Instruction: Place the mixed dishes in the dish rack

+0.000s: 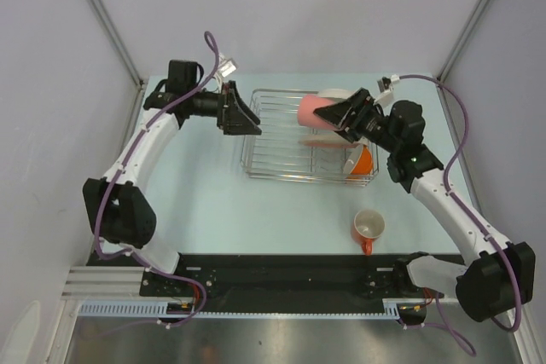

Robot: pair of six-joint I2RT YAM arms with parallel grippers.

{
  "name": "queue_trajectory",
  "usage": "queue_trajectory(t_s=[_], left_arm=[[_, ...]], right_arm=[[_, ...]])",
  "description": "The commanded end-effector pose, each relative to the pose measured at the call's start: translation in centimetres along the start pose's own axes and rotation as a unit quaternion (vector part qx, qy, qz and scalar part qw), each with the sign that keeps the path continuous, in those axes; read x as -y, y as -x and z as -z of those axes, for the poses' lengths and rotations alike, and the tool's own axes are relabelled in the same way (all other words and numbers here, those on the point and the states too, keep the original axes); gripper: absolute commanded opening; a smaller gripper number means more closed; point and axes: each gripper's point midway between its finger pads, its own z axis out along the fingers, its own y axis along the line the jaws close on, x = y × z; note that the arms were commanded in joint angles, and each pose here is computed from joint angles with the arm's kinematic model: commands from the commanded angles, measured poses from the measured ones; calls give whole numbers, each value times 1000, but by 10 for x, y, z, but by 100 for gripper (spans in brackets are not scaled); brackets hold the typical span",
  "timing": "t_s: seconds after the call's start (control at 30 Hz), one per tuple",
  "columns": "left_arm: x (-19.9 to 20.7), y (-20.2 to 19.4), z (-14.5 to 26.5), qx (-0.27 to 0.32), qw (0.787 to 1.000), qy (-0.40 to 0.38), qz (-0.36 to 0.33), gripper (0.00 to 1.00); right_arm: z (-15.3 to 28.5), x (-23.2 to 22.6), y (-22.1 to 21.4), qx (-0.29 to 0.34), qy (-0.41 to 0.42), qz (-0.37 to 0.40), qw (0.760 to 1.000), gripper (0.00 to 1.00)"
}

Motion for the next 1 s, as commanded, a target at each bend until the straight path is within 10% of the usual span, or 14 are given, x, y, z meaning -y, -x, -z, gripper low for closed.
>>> queue_trajectory(t_s=[0.0, 0.43, 0.97], left_arm=[[-63, -62, 20, -99, 978, 183, -19, 81], [-166, -83, 54, -80, 911, 401, -55, 77], [-204, -136, 38, -129, 907, 400, -29, 59]], right_arm=[[9, -7, 16, 16, -40, 57, 997, 13], [-47, 21, 12, -61, -186, 157, 968, 1], [-152, 60, 0, -132, -254, 212, 934, 0]])
